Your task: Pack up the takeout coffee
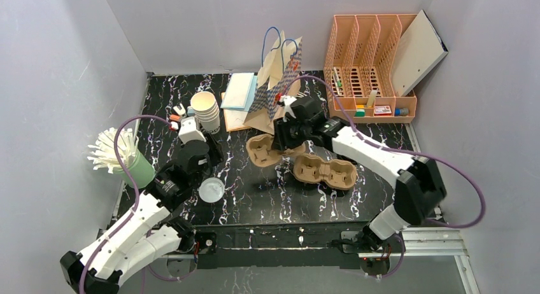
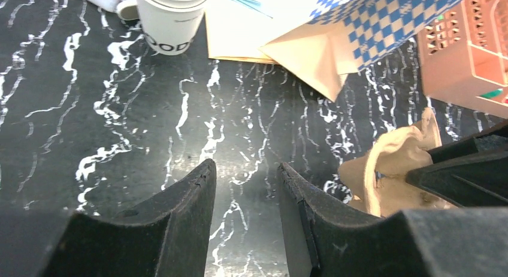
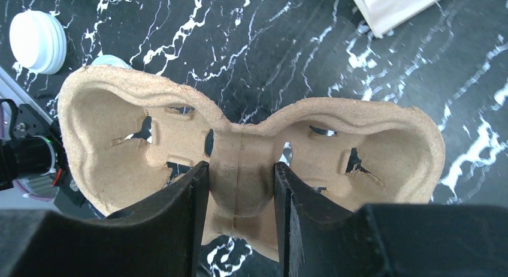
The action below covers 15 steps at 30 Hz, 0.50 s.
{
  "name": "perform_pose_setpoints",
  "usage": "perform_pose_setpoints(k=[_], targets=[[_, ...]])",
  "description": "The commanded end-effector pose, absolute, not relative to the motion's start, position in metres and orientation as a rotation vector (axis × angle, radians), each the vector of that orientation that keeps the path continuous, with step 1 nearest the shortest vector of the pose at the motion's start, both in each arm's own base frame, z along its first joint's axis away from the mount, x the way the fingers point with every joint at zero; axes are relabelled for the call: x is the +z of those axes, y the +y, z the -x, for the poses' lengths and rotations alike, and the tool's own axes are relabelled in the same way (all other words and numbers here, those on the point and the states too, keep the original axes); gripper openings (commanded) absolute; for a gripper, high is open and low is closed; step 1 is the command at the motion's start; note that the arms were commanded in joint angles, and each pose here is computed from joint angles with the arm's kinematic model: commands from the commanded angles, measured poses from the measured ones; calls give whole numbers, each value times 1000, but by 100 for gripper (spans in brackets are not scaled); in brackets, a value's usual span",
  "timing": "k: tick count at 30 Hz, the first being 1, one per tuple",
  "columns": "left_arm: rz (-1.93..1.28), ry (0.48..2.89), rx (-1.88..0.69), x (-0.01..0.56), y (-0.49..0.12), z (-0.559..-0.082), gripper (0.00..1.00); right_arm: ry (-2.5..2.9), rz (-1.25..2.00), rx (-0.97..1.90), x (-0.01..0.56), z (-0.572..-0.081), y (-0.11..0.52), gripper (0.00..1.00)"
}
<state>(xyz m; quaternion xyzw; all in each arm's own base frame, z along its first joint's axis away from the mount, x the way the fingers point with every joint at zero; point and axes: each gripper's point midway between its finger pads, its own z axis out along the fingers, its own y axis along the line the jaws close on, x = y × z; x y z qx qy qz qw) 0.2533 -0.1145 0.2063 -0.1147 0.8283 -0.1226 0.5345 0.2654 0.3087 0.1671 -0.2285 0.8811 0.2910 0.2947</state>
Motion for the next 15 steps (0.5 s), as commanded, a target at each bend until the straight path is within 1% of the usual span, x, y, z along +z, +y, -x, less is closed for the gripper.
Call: perform_pose_setpoints(k=[1, 2, 3, 5, 6, 7, 11, 15], targets=[[289, 1988, -166, 202, -91, -248, 39, 2266, 713, 748, 174, -281, 347, 50], [283, 1996, -177, 199, -94, -248, 40, 2280, 719, 728, 167, -281, 350, 53], [280, 2006, -186, 195, -96, -248, 40, 2289, 725, 712, 162, -282, 354, 63], [270, 2024, -202, 188, -102, -249, 41, 2309, 706, 670, 156, -282, 354, 89], [261, 2032, -215, 186, -105, -249, 41, 2315, 683, 641, 156, -284, 349, 96], [253, 2039, -231, 183, -110, -250, 42, 2316, 657, 614, 158, -285, 344, 98], [215, 2060, -302, 177, -126, -253, 49, 2341, 463, 405, 161, -290, 298, 98], [200, 2075, -328, 171, -135, -256, 59, 2452, 236, 284, 148, -280, 240, 98]])
